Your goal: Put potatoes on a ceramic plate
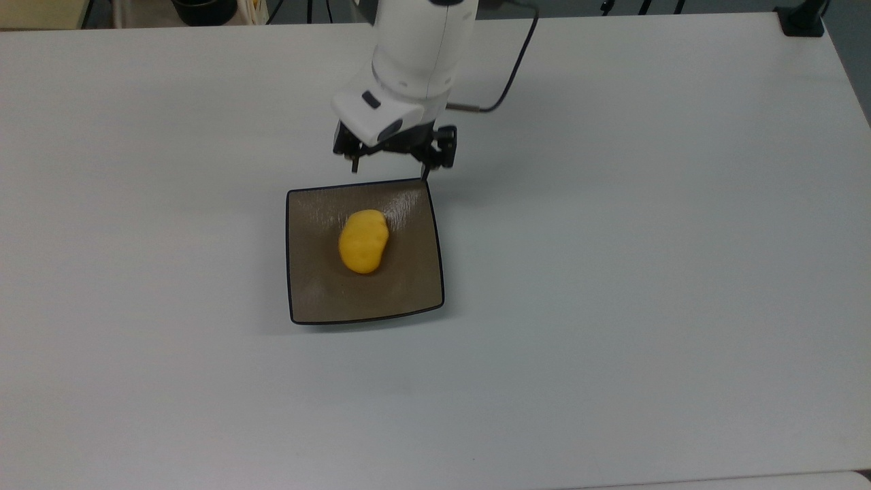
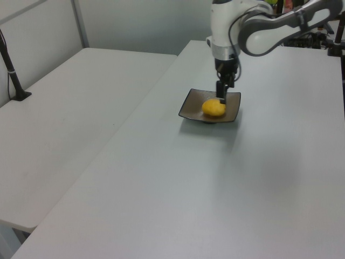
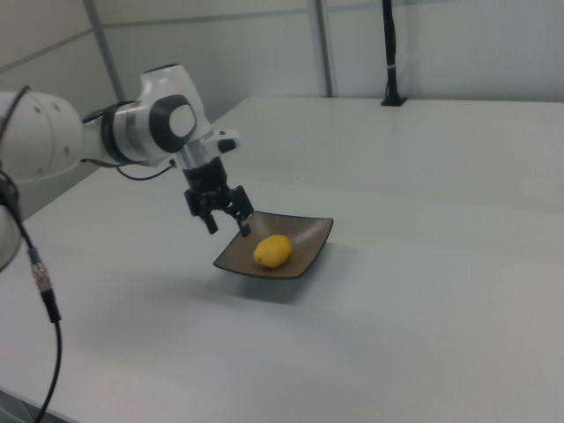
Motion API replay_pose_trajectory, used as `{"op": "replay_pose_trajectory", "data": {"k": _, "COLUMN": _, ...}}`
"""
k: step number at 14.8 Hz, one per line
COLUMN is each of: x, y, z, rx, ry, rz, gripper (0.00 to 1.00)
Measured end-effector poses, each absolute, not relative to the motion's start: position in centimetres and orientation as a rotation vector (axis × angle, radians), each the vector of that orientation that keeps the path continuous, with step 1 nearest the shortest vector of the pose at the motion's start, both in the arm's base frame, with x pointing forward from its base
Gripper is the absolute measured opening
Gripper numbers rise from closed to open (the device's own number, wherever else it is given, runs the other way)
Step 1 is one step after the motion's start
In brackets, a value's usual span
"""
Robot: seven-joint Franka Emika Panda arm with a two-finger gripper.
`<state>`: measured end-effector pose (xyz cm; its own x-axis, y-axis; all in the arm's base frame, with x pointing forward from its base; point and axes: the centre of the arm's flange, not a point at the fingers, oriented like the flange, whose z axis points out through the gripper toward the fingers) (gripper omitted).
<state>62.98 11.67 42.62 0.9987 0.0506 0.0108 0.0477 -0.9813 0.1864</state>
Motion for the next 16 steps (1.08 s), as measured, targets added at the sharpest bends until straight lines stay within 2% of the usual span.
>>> {"op": "replay_pose_trajectory", "data": {"k": 4, "x": 59.0, "y": 10.3, "z": 45.3, "rx": 2.978, "ry": 0.030, "rz": 0.030, "gripper": 1.00}}
{"op": "replay_pose_trajectory", "data": {"k": 8, "x": 57.3, "y": 7.3, "z": 48.6, "rx": 3.065, "ry": -0.042, "rz": 0.077, "gripper": 1.00}}
{"op": "replay_pose_trajectory", "data": {"k": 16, "x": 55.6, "y": 6.4, "z": 48.7, "rx": 3.097, "ry": -0.014, "rz": 0.055, "gripper": 1.00}}
